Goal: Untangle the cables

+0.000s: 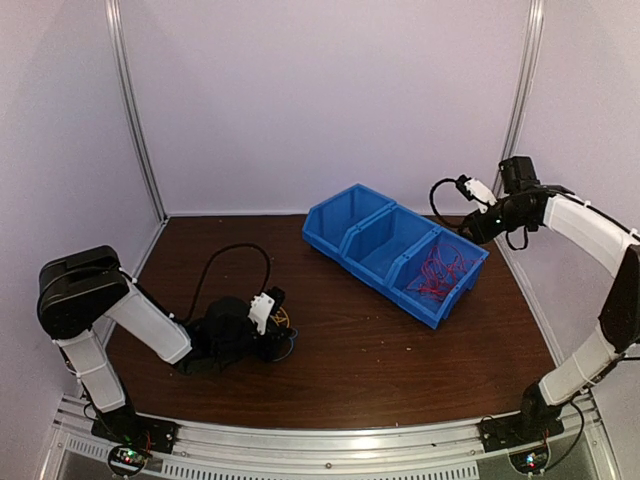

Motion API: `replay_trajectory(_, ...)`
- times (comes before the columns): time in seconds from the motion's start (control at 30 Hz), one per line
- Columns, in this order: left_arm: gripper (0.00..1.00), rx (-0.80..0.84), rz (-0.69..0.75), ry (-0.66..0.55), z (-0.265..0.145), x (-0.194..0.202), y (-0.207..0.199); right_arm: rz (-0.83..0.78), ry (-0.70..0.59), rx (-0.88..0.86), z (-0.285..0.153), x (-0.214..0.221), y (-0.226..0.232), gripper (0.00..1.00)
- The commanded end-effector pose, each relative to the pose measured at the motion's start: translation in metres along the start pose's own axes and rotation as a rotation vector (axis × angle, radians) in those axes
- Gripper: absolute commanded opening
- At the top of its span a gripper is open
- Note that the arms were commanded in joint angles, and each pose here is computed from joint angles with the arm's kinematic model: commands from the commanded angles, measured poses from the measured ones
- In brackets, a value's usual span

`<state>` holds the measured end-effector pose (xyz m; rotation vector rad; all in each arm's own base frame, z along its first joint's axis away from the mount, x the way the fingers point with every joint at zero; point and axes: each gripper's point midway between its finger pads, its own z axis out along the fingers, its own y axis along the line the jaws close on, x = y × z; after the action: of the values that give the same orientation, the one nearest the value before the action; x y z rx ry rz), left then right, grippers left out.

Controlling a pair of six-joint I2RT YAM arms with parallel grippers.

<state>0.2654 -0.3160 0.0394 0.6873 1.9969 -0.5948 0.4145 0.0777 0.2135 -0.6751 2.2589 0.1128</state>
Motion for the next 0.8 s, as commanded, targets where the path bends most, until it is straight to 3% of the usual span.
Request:
replay_trajectory(0.0, 0.18, -0.003, 0.011, -0.055, -0.001, -0.017, 0.001, 0.008, 0.075, 0.055, -0.004, 0.041, -0.010, 0.38)
replay_trajectory(0.23, 0.20, -0.004, 0.049, -0.040, 0.003, -0.022, -0.001, 0.004, 0.133, 0.071, -0.002, 0.085, -0.027, 0.32)
replay_trajectory(0.57, 0.21, -0.001, 0.041, -0.042, 0.003, -0.026, -0.002, -0.003, 0.176, 0.029, 0.019, 0.112, -0.044, 0.26)
replay_trajectory(0.77, 0.21, -0.004, 0.036, -0.038, 0.003, -0.024, -0.001, -0.021, 0.123, -0.002, 0.028, 0.117, -0.051, 0.26)
